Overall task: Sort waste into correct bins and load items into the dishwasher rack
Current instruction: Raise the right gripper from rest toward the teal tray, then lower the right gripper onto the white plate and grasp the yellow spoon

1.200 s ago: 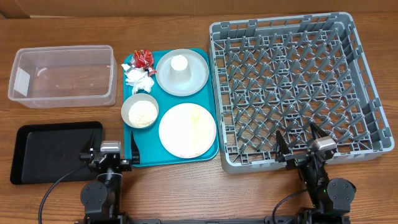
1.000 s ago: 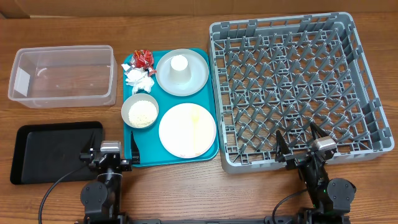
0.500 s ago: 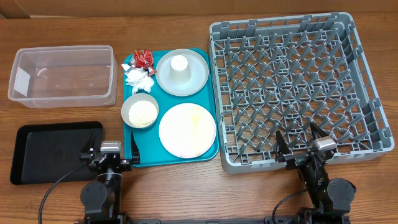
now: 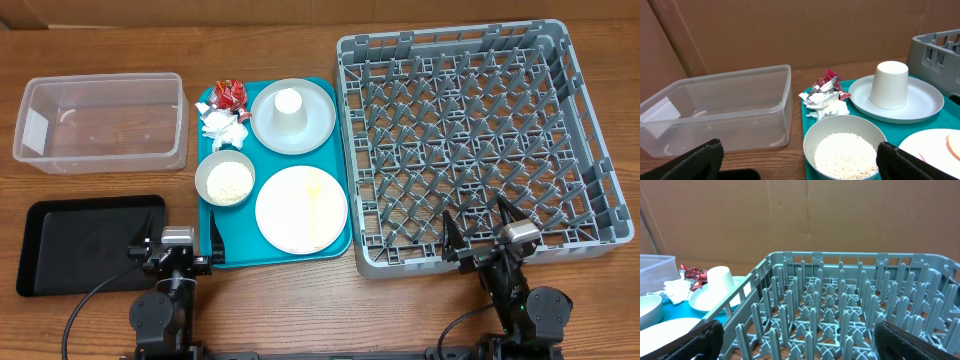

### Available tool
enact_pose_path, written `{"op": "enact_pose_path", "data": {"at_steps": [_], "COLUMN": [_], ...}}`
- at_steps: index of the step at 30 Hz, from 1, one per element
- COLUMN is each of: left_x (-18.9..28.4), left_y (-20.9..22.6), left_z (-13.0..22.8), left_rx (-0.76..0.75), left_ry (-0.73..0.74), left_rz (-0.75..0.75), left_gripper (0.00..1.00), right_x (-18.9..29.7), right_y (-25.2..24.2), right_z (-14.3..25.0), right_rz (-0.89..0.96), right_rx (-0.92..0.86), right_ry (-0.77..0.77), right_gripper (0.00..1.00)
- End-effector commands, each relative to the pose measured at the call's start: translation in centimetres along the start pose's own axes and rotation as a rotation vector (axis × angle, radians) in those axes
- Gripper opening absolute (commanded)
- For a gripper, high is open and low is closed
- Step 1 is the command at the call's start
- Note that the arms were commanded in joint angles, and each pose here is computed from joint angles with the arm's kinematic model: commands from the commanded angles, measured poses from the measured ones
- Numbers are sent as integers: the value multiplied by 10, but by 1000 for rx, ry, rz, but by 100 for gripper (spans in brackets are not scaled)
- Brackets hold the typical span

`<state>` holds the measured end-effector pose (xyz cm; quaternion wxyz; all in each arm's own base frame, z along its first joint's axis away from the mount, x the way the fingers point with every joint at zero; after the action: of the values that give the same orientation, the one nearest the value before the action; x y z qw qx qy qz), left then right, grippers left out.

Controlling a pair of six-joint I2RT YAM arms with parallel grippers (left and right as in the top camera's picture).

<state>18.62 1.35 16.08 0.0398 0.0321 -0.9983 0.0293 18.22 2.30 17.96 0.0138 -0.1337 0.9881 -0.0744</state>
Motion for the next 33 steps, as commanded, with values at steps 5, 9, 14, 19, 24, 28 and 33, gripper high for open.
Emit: {"op": "enact_pose_path", "data": {"at_steps": [5,9,14,19,24,28,33], "left_x": [1,11,32,49,48,47,48], "left_y": [-5,-28,-27,-18,9,22,21], "left_z": [-2,-32,-89,-137,-173,-198,-188], "left_rx": [46,230,212,234,228,177,97], "left_ry": [-15,-55,-132,-13,155,144,211], "left_rz": [53,256,221,89,-204,-325,-315], "left_gripper": [100,100,100,100,100,100,100], "right_x": [1,6,20,19,3,-16,-50], "right_y": [8,14,14,7,-6,-18,-17], "right_z": [-13,-39,-86,-131,-176,-205,-206], "right_rz": [-71,-150,-172,-177,-197,-223,-324], "right_rx": [29,-153,-191,-286,-323,-294,-443], "right_ry": [-88,-143,-155,50,333,436,449], "right_gripper": [100,100,100,100,100,100,100]}}
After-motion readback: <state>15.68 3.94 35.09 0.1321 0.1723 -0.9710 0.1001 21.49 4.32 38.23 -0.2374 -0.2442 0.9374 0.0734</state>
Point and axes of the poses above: each gripper's point midway between its finger pads, its own x axis back along the fingers, its own y axis along the line the jaws close on, z = x × y, the point moved 6 cm from there along x, back along the fingers, and after that the axes turned 11 degrees about x, right-handed, at the moved point
